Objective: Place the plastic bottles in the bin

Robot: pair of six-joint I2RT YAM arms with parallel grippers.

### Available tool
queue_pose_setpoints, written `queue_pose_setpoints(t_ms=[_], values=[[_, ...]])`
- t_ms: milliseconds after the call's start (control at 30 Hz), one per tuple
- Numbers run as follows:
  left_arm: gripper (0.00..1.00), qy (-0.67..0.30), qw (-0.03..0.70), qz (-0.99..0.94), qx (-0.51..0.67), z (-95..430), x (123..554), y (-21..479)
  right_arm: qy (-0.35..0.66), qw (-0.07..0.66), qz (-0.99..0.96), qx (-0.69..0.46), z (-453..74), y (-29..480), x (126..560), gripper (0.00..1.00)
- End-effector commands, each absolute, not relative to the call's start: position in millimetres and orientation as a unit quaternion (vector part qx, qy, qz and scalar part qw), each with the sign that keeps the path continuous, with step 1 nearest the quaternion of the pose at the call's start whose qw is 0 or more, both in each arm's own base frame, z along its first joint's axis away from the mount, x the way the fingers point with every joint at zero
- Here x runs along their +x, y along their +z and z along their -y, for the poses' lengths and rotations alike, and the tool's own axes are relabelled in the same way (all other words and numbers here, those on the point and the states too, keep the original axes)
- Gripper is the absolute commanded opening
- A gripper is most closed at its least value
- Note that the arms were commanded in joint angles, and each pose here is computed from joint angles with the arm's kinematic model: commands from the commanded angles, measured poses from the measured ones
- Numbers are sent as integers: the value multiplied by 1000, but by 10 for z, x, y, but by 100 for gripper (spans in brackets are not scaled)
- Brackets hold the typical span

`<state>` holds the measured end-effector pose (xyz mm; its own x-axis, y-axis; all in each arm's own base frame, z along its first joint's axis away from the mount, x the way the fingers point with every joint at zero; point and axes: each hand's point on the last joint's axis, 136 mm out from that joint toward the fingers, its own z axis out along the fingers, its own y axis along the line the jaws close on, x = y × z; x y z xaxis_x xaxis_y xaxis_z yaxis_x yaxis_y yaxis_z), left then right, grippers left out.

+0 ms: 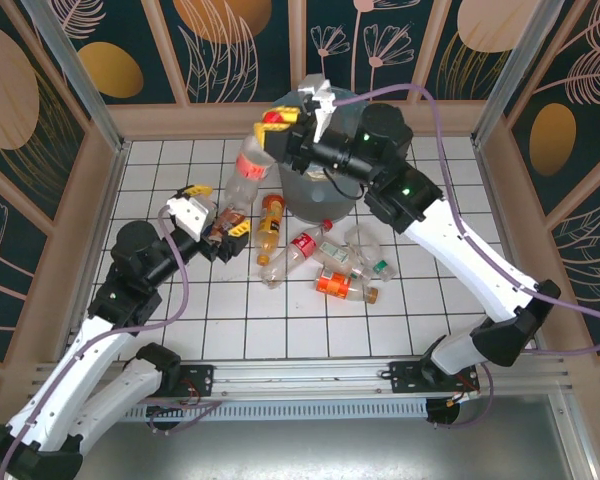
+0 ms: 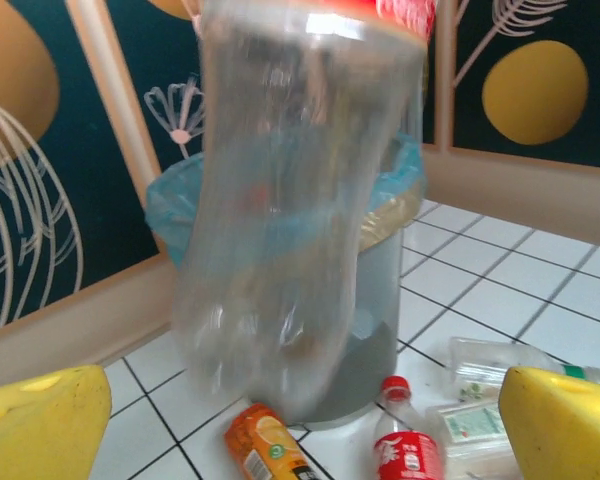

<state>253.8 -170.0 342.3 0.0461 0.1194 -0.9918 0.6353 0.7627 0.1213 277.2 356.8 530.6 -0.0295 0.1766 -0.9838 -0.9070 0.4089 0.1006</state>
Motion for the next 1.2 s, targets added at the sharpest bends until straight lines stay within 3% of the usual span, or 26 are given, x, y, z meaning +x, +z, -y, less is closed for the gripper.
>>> queue_pose_setpoints(t_ms=[0,200,467,1167], values=[[98,-162,700,-650,248,1573,2654,3492,329,696,-576,-273,-3139,5642,3076,6],[98,-152,678,-678,241,1582,2791,3290,233,711,-624,-226,-2776,5594,3730,6],[99,-156,666,-686,246,1611,2804,3204,227,674,-662,-238,-2746,5146,4313,6],[99,-144,660,-694,251,1592,2810,3118,333,506,-732,-311,-2974,3352,4839,9]])
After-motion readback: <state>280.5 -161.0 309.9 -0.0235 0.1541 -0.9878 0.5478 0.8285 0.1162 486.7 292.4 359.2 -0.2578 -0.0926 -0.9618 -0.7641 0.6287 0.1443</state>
